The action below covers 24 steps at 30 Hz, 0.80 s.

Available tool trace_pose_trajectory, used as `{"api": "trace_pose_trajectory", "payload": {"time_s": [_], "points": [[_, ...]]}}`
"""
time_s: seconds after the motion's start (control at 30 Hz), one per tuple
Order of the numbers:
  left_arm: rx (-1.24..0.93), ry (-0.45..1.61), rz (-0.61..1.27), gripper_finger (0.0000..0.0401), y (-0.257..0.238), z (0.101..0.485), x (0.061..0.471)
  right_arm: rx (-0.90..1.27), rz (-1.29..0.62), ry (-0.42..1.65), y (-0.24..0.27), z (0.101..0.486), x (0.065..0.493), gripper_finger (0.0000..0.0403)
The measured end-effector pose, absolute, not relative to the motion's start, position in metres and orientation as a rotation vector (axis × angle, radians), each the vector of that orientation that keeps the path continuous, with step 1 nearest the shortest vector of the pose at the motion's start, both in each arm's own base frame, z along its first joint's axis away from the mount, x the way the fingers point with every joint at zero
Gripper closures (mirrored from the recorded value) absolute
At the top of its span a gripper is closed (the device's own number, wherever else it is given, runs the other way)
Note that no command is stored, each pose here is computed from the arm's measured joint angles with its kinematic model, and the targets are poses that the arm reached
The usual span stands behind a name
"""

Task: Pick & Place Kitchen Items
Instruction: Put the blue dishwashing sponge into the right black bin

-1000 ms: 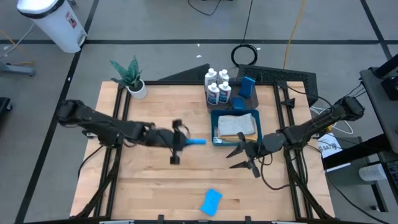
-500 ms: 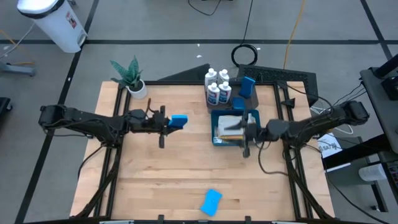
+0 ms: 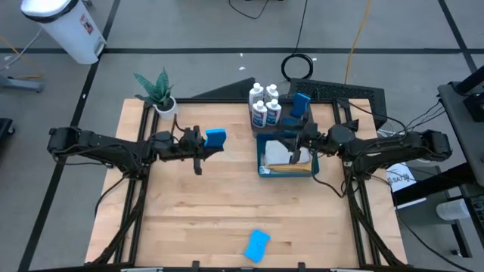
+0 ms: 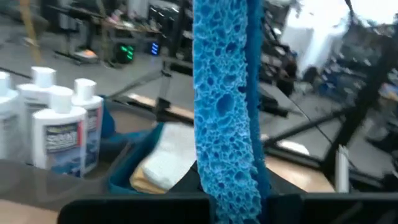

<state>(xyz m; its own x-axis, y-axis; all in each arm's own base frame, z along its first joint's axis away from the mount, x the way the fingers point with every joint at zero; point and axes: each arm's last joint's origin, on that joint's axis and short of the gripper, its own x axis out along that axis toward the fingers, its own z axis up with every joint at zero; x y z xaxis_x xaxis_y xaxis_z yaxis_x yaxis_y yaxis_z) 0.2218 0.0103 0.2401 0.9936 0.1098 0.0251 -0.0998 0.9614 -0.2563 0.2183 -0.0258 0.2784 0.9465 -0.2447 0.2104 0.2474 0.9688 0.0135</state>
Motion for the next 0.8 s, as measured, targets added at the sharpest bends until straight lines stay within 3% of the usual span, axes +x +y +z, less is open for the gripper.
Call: {"api": "trace_pose_trajectory", "payload": {"time_s": [0.37, 0.8], "points": [[-0.41, -0.092, 0.34, 0.0392, 0.017, 0.24, 0.22, -0.043, -0.179, -0.055, -0.025, 0.265, 0.219, 0.0232], [-0.471, -0.077, 0.408, 0.0394, 0.019, 0.231, 0.225, 0.042, -0.053, 0.139, -0.012, 0.247, 0.218, 0.0232]]}}
